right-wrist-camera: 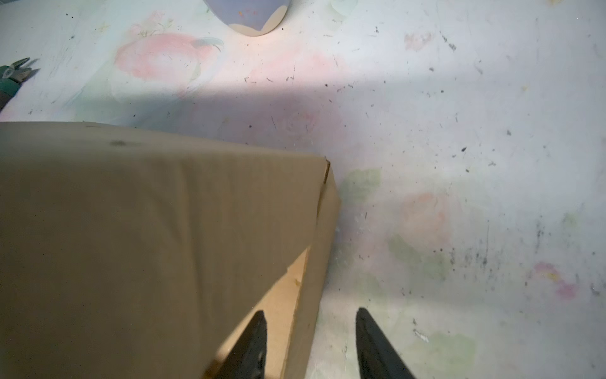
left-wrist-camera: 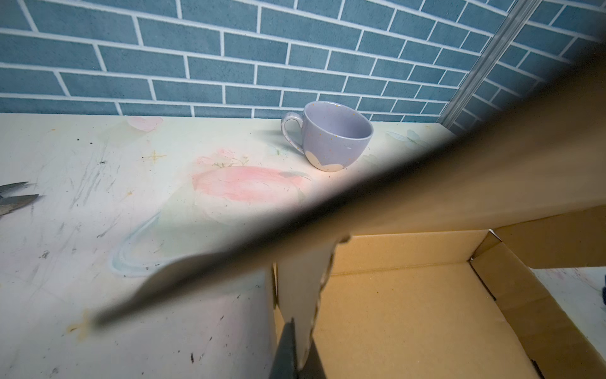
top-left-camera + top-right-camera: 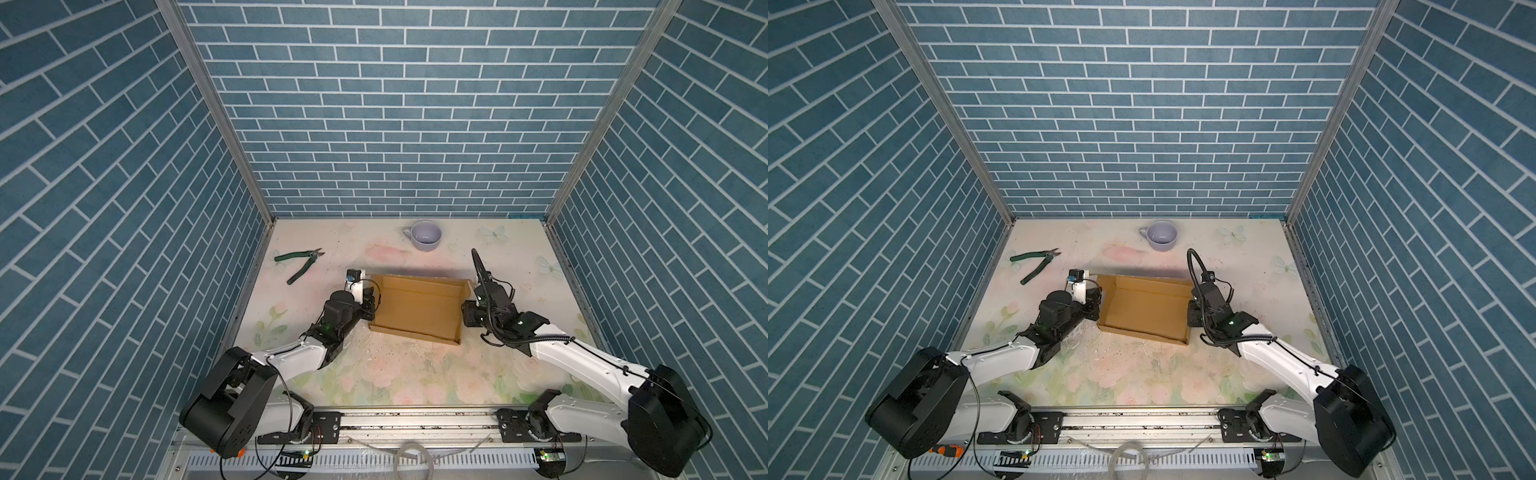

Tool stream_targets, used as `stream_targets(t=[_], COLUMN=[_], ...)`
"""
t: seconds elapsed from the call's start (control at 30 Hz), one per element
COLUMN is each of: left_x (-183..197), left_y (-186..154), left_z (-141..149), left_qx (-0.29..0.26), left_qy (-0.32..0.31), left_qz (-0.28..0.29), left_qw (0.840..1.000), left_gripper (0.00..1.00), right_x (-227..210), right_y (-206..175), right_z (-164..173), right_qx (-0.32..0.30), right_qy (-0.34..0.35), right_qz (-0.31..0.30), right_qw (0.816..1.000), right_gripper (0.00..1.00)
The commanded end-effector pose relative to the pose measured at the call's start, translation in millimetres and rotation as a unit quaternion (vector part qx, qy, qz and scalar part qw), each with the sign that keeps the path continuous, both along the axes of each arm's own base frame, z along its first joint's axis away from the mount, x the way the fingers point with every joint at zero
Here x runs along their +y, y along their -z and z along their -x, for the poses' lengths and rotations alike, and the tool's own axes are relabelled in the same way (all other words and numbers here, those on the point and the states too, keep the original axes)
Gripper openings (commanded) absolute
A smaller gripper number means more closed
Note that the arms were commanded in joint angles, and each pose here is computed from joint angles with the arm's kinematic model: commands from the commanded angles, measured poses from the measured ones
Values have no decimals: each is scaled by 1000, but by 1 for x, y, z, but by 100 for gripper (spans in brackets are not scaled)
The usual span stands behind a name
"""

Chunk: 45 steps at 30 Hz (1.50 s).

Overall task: Assemble paper box
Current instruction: Fold the lid at the center of the table.

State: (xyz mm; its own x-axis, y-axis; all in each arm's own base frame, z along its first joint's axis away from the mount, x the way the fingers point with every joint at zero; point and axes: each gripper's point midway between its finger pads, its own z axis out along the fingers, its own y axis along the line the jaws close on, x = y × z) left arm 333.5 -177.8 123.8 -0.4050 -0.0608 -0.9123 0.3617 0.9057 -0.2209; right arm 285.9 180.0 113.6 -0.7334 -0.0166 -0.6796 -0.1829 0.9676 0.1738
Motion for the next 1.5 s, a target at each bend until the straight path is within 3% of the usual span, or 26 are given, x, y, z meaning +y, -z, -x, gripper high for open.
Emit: stream_targets(t=[0.0,0.13,0.3,0.47,0.57,0.67,0.73,0.97,1.13,1.27,1.47], left_x=[4,2,0,-3,-2,-1,0,9,12,17,20], left_y=[65,64,67,69,70,69,71,80,80,84,86], left_z=[32,31,32,32,32,32,33,35,34,34,32], left_qx=[116,118,123,125,127,127,128,133,130,126,119], left_qy=[28,30,30,33,34,33,31,17,8,-2,-7], left_qz=[-58,-55,-43,-42,-45,-51,-52,-73,-75,-81,-88], left_qw=[991,991,991,991,990,990,990,988,989,989,989], left_gripper=[0,0,0,0,0,0,0,0,0,0,0], right_x=[8,17,35,49,55,53,57,26,20,16,-14], right_y=[-15,-20,-28,-17,-31,-27,-23,25,8,-4,-28], right_z=[-22,-30,-36,-37,-36,-36,-36,-12,2,31,83], right_qx=[-32,-27,-29,-27,-43,-25,-19,28,26,51,71], right_qy=[-12,1,11,-6,-21,-21,-29,-8,-36,-89,-125], right_qz=[35,10,-59,-96,-132,-133,-166,-100,-103,-107,-90], right_qw=[999,1000,998,995,990,991,986,995,994,989,985], right_gripper=[37,14,1,0,0,0,0,0,17,37,46])
